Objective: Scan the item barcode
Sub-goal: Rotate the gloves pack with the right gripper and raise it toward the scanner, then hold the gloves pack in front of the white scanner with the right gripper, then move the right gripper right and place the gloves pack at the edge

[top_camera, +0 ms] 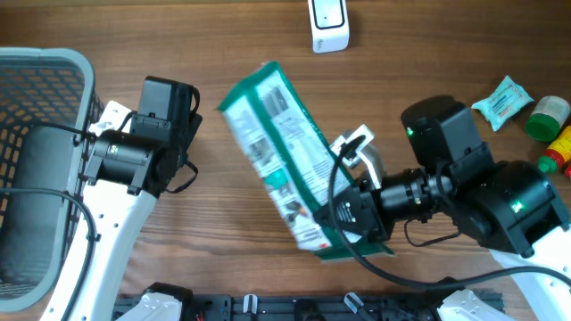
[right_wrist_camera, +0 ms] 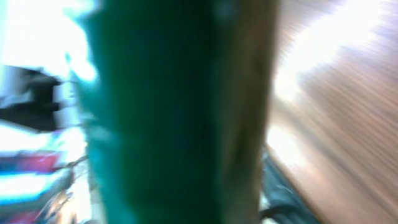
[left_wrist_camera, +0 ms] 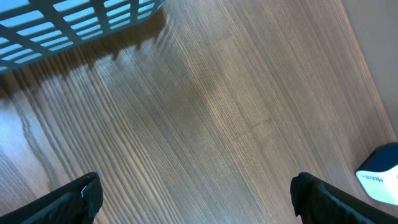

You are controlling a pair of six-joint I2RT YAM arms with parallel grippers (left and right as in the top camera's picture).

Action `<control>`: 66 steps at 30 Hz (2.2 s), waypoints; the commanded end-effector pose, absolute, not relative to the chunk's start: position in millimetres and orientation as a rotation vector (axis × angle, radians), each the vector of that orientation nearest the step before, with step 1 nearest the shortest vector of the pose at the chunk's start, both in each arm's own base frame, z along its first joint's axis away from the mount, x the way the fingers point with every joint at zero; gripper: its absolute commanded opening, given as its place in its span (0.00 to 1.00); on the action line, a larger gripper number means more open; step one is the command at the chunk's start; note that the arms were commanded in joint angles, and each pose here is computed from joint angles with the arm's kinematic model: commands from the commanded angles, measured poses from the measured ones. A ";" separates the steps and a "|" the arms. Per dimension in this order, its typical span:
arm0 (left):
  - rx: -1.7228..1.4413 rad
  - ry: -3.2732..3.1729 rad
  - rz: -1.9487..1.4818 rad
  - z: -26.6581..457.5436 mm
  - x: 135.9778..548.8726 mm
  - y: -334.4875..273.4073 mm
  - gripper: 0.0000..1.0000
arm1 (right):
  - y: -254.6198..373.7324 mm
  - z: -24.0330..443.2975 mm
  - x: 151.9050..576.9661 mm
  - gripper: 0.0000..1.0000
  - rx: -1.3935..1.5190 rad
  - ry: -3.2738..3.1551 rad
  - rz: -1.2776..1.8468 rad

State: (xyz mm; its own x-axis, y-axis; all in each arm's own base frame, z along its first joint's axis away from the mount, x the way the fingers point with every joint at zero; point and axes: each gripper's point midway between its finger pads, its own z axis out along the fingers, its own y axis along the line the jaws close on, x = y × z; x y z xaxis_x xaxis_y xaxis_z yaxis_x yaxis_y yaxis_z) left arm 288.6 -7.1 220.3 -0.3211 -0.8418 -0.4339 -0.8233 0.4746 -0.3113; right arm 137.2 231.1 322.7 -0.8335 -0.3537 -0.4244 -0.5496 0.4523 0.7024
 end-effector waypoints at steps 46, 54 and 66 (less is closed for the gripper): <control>-1.367 2.158 -0.023 224.7 287.1 -1.1 1.00 | 76.1 78.7 532.9 0.05 -0.370 2.216 -0.889; -1.367 2.157 -0.023 224.7 287.2 -1.1 1.00 | 72.8 89.5 535.2 0.04 -0.185 2.219 -0.846; -1.367 2.157 -0.023 224.7 287.2 -1.1 1.00 | -96.3 55.5 498.3 0.04 0.349 2.514 -0.793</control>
